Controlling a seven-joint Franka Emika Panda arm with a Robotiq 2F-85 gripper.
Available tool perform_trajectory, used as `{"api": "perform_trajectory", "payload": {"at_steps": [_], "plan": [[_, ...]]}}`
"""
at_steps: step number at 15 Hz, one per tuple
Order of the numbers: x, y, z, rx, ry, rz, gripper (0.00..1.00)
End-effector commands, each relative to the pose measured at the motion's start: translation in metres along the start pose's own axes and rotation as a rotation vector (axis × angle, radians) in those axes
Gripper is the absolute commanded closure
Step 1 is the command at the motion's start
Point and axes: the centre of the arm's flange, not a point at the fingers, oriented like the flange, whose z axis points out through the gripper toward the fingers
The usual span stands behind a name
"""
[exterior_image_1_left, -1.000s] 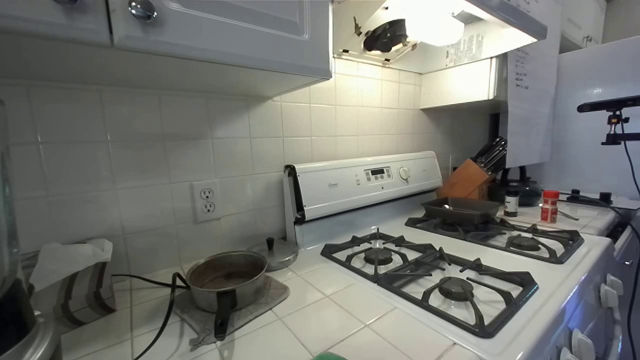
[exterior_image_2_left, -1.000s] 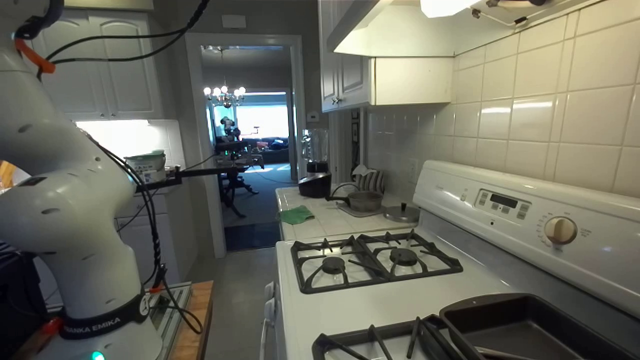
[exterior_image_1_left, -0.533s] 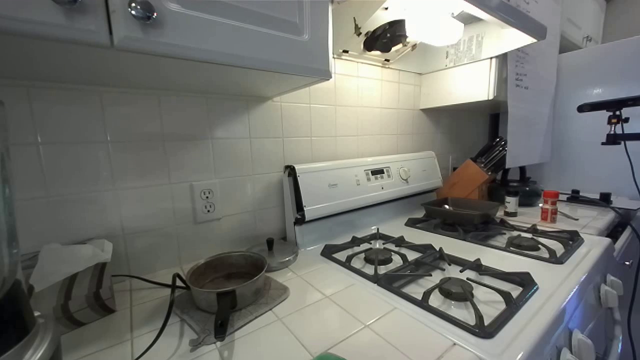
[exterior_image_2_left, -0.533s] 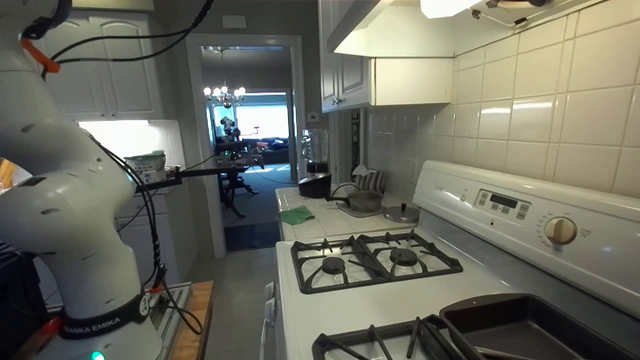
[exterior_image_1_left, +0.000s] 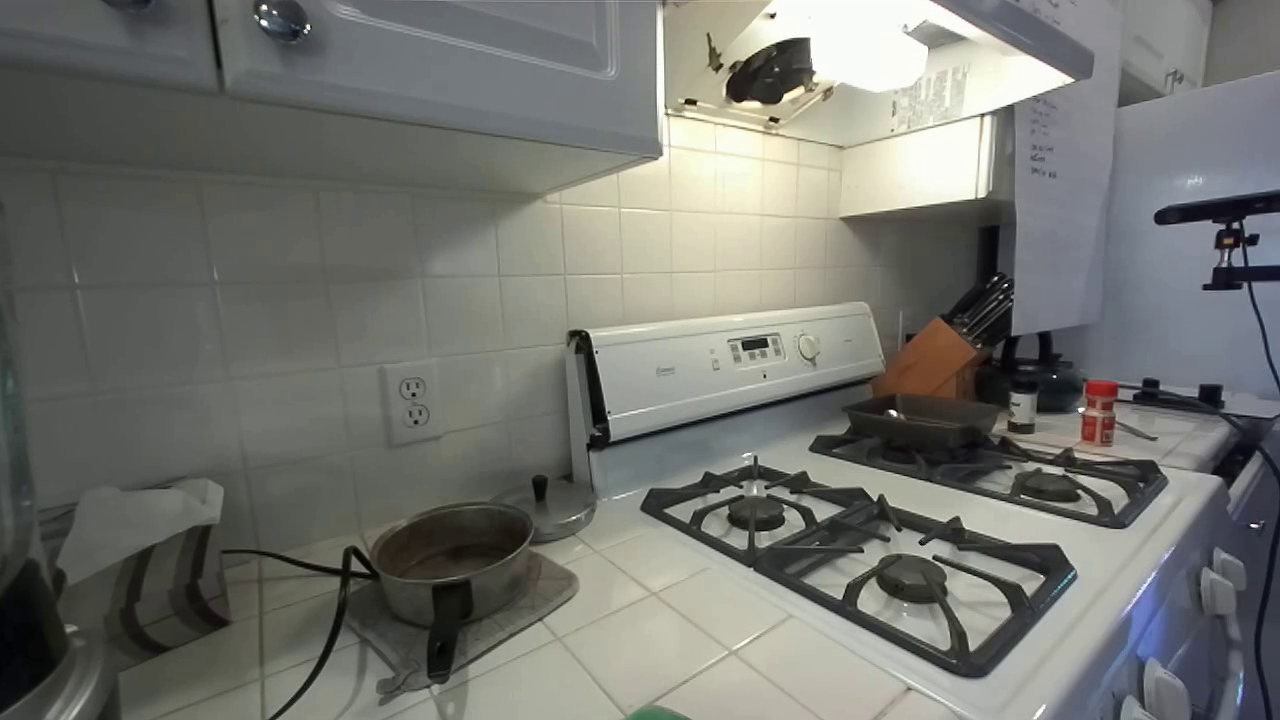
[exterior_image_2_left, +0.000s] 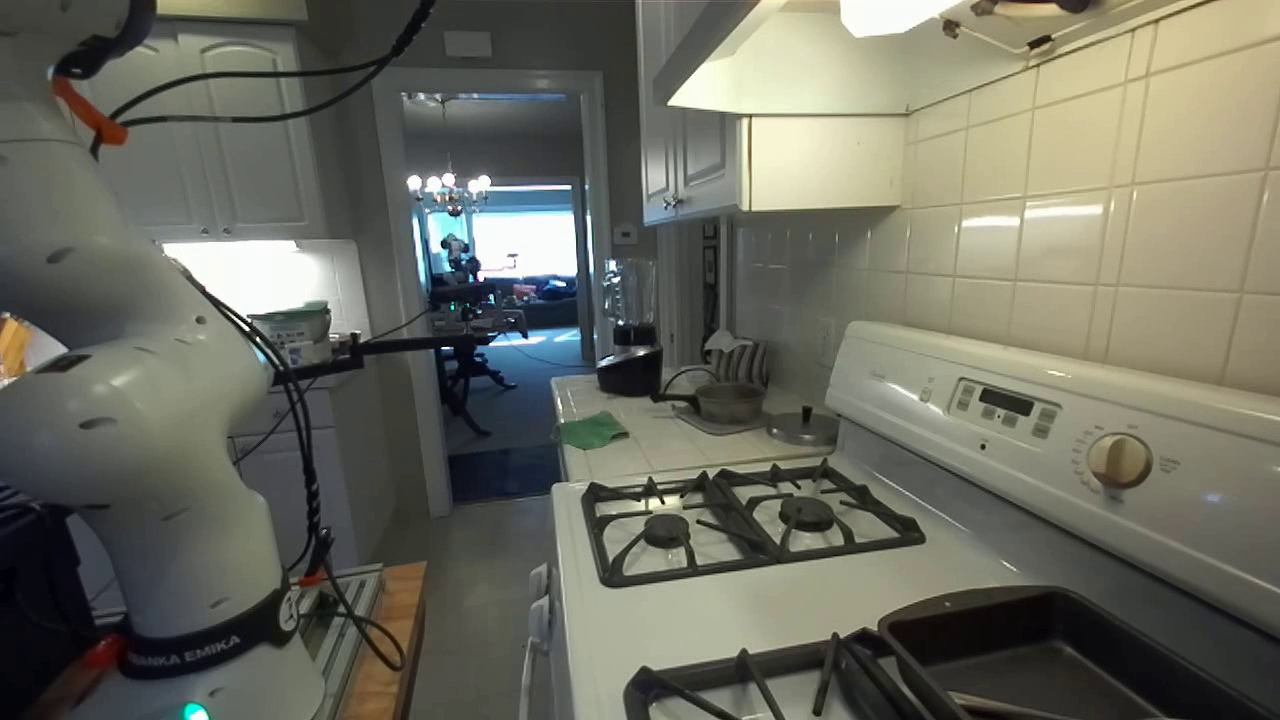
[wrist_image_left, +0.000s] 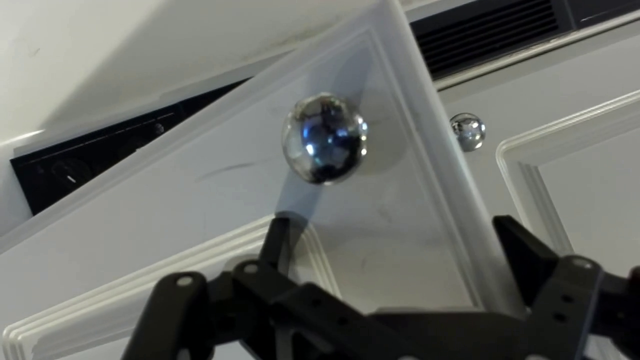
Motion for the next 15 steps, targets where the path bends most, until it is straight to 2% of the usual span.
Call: {"api": "perform_trajectory", "payload": {"at_steps": [1,2,4,9,12,15], "plan": [[-0.02,-0.049,0.041,0.0,-0.056,0.006,0.0],[-0.025,-0.061,0.05,0.006,-0.077,0.004,0.0],[-0.025,-0.072,0.061,-0.001,-0.058,-0.02,0.0],[-0.024,-0.077,0.066,0.027,-0.015,-0.056,0.0],[-0.028,-0.081,0.064,0.05,-0.008,-0.155,0.0],[-0.039,-0.102,0.071,0.09,-0.03,-0.213,0.0]]}}
